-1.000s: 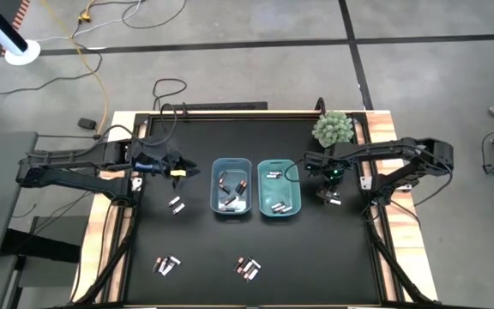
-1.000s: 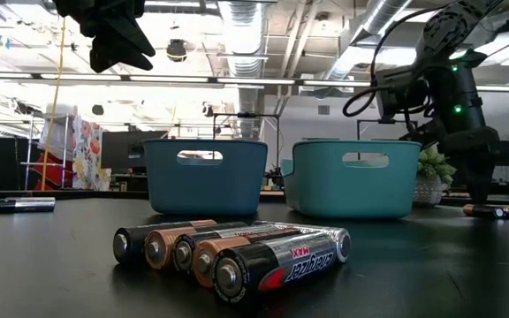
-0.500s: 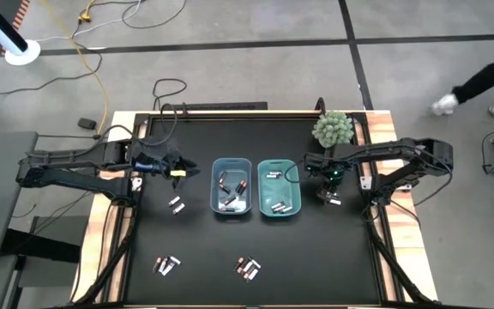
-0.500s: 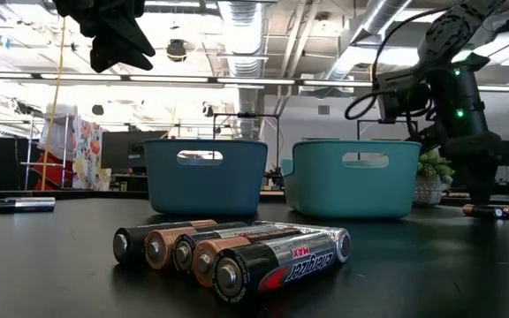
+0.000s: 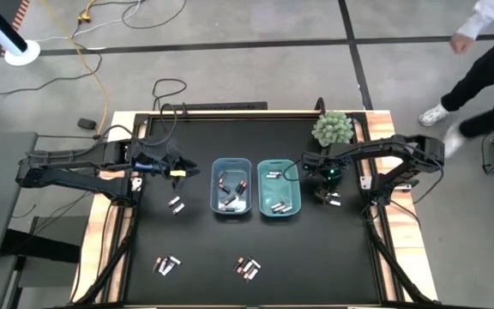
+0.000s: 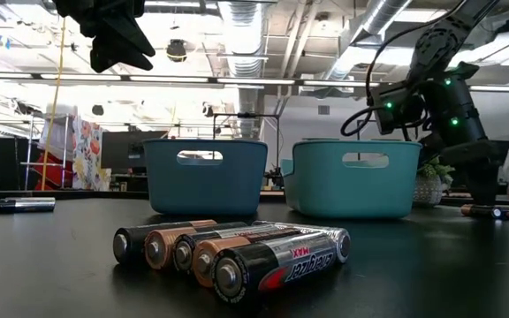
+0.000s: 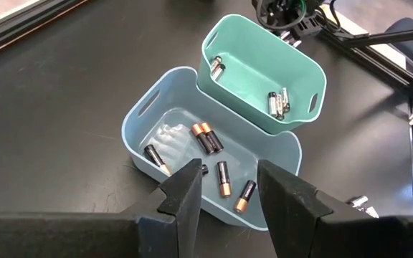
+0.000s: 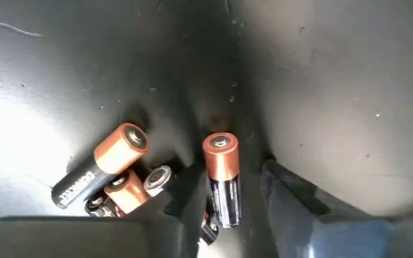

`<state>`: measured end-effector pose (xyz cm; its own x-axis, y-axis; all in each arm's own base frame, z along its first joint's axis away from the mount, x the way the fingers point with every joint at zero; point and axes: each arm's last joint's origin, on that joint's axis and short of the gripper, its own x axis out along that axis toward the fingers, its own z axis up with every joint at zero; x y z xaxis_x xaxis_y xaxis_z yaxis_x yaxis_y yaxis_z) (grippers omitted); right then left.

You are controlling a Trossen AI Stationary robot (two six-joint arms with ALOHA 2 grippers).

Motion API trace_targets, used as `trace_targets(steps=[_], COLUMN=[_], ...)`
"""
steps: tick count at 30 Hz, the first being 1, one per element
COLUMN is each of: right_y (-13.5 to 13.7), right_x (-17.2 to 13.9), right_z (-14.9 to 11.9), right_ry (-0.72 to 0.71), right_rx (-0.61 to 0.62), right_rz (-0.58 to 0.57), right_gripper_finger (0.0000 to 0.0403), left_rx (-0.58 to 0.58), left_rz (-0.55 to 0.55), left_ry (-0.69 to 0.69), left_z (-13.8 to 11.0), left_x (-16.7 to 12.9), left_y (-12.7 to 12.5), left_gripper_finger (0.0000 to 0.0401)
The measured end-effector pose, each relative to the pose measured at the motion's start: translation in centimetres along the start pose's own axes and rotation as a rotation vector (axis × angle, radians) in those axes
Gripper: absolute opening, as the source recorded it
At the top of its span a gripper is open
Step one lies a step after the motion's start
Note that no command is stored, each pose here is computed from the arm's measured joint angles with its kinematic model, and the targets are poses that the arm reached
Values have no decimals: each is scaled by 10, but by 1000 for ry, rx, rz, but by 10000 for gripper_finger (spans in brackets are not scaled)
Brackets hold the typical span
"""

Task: Sort batteries
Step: Put the black battery into the blue bin

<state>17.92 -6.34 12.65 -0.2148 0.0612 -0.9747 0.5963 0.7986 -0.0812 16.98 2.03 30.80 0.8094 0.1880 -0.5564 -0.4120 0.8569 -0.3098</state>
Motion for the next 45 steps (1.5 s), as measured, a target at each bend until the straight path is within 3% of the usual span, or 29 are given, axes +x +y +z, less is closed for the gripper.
trace_targets(steps=[6, 10, 23, 30, 37, 41, 45], right_y=[-3, -5, -14, -10, 9, 36, 77], right_x=[-4, -12, -52, -108, -182, -217, -234], right_z=[-2, -6, -39, -54, -45, -20, 18], right_ry=[-29, -85, -254, -518, -891, -1075, -1133], right_rx=[43, 73, 244, 271, 175, 60, -87], right_rz=[11, 32, 89, 161, 292, 367, 353], right_gripper_finger=[52, 20, 29, 30, 31, 30, 30], left_rx=[0, 10, 32, 25, 35, 48, 51], left_rz=[0, 0, 0, 0, -1, 0, 1], left_ry=[0, 0, -1, -1, -1, 0, 1], left_z=[0, 0, 0, 0, 0, 0, 0], left_x=[0, 0, 0, 0, 0, 0, 0], left_y=[0, 0, 0, 0, 0, 0, 0], left_gripper_finger=[130, 130, 130, 130, 130, 130, 130])
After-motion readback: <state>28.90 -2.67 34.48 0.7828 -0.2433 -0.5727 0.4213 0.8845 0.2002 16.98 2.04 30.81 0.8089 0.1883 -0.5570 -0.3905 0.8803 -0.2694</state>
